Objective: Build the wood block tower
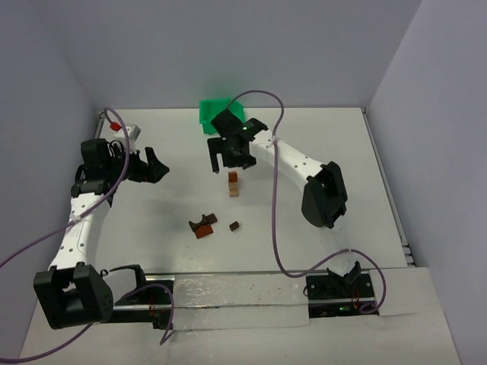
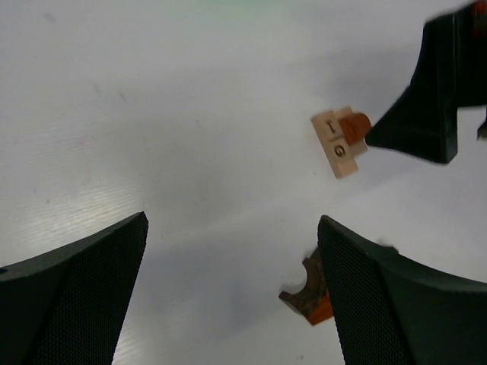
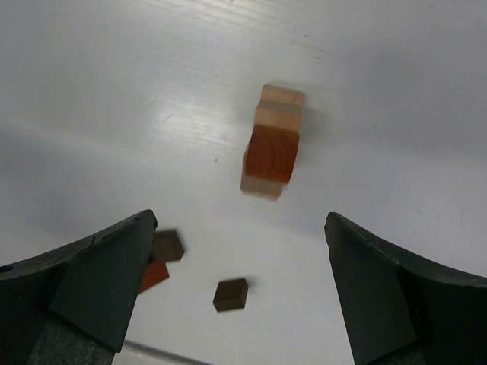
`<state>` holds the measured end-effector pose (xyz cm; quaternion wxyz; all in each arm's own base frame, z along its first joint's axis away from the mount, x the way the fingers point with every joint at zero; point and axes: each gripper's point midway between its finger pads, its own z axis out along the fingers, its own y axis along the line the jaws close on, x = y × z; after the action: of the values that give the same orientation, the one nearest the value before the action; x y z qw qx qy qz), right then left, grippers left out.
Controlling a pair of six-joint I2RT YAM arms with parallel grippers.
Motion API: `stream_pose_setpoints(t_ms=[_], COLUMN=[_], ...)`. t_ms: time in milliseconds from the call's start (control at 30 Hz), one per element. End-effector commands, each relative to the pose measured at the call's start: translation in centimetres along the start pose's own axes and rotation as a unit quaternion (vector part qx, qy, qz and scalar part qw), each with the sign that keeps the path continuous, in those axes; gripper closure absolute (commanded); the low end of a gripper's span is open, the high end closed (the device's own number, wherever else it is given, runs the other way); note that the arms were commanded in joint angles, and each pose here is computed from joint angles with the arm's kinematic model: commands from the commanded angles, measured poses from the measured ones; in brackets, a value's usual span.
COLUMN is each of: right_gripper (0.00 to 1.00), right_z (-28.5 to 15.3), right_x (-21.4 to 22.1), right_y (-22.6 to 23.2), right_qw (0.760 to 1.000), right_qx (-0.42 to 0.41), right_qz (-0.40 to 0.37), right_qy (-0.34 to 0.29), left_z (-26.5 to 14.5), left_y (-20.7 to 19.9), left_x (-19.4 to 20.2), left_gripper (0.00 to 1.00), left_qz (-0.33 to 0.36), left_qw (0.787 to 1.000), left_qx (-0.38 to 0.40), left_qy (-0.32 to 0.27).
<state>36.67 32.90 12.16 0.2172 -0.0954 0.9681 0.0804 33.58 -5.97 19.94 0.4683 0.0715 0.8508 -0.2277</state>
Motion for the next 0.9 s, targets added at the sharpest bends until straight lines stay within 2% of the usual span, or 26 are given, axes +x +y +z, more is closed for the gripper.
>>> stream_pose_setpoints(t_ms=[0,133,200,300,333,367,500,700,867], right_gripper=[0.0,0.0,0.0,0.0,0.0,0.0,0.0,0.0,0.0], right_z=[-7.4,-11.0,-12.9,-14.3,-14.7,-15.1,-15.9,-16.9,-17.5], right_x=[-2.2,-2.5,-2.8,-3.8,-3.8,-4.0,-4.0,-3.5,-3.2], right_y=[1.9,1.9,1.3,-1.1,-1.4,-2.5,-5.7,-8.3,-8.5], right_qw=[0.994,0.985,0.981,0.979,0.979,0.979,0.98,0.979,0.978], right_qx=[-0.075,-0.127,-0.149,-0.146,-0.145,-0.138,-0.124,-0.104,-0.112], right_qz=[-0.044,-0.069,-0.071,-0.06,-0.059,-0.053,-0.029,-0.009,-0.011], right_qy=[-0.073,-0.091,-0.105,-0.126,-0.132,-0.14,-0.156,-0.175,-0.175], left_z=[-2.0,-2.3,-2.4,-2.2,-2.1,-1.8,-0.5,2.1,3.6], left_y=[-4.6,-5.5,-7.3,-8.9,-9.2,-9.7,-10.4,-10.9,-10.9], left_x=[2.2,8.2,11.6,13.8,14.1,14.7,15.6,17.3,17.2], left_gripper=[0.03,0.07,0.11,0.15,0.18,0.25,0.46,0.55,0.59], left_qz=[0.157,0.249,0.29,0.344,0.354,0.361,0.382,0.4,0.4], left_qw=[0.977,0.947,0.923,0.899,0.894,0.888,0.872,0.855,0.855], left_qx=[0.14,0.158,0.182,0.188,0.192,0.197,0.198,0.193,0.184], left_qy=[0.021,0.125,0.176,0.195,0.199,0.208,0.232,0.269,0.275])
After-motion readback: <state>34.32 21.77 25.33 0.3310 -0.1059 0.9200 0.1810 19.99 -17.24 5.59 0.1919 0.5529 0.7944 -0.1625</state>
